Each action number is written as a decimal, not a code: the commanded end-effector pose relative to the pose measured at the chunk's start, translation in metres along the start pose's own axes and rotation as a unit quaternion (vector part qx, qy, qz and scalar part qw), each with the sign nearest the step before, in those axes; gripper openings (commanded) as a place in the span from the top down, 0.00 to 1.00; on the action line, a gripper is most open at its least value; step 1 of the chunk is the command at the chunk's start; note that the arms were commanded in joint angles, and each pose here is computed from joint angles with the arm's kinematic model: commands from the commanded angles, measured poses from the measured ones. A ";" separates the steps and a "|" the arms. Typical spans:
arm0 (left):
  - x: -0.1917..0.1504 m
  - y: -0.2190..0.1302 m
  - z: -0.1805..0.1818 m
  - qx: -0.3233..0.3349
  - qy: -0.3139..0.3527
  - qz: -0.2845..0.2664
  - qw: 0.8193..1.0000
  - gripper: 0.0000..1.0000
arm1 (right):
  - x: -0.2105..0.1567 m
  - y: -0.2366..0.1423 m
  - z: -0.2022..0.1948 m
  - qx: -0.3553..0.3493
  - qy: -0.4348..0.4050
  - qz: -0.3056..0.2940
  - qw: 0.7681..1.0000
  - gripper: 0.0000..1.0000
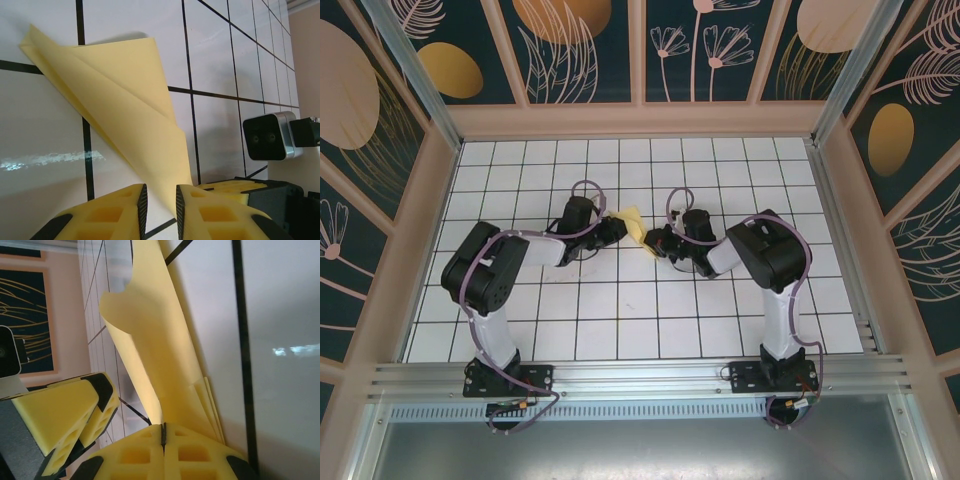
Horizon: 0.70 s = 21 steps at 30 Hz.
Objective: Fold a paper plane with a square sheet of paper (pick it up from the middle)
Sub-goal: Fold the wing for the fifth time at the center of the table.
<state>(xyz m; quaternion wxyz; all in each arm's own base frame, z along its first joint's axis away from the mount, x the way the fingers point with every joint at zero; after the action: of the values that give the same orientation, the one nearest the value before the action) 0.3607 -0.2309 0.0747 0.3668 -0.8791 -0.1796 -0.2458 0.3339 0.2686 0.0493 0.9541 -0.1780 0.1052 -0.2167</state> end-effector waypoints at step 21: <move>0.007 0.031 0.012 0.024 0.021 0.010 0.999 0.76 | 0.001 -0.001 -0.011 -0.009 0.022 0.005 1.000 1.00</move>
<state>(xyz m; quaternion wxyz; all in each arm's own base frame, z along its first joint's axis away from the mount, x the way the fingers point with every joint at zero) 0.3839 -0.2400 0.0608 0.3815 -0.8710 -0.1791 -0.2523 0.3344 0.2671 0.0485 0.9527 -0.1768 0.1139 -0.2195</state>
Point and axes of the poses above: each hand's point on the last joint's axis, 136 mm out from that joint toward the fingers, its own y axis out along the fingers, its own z axis along the line the jaws close on, x = y × z, the point moved 5 cm from there along -y, back along the fingers, and after that the axes turned 15 degrees about y, right-handed, at the moved point
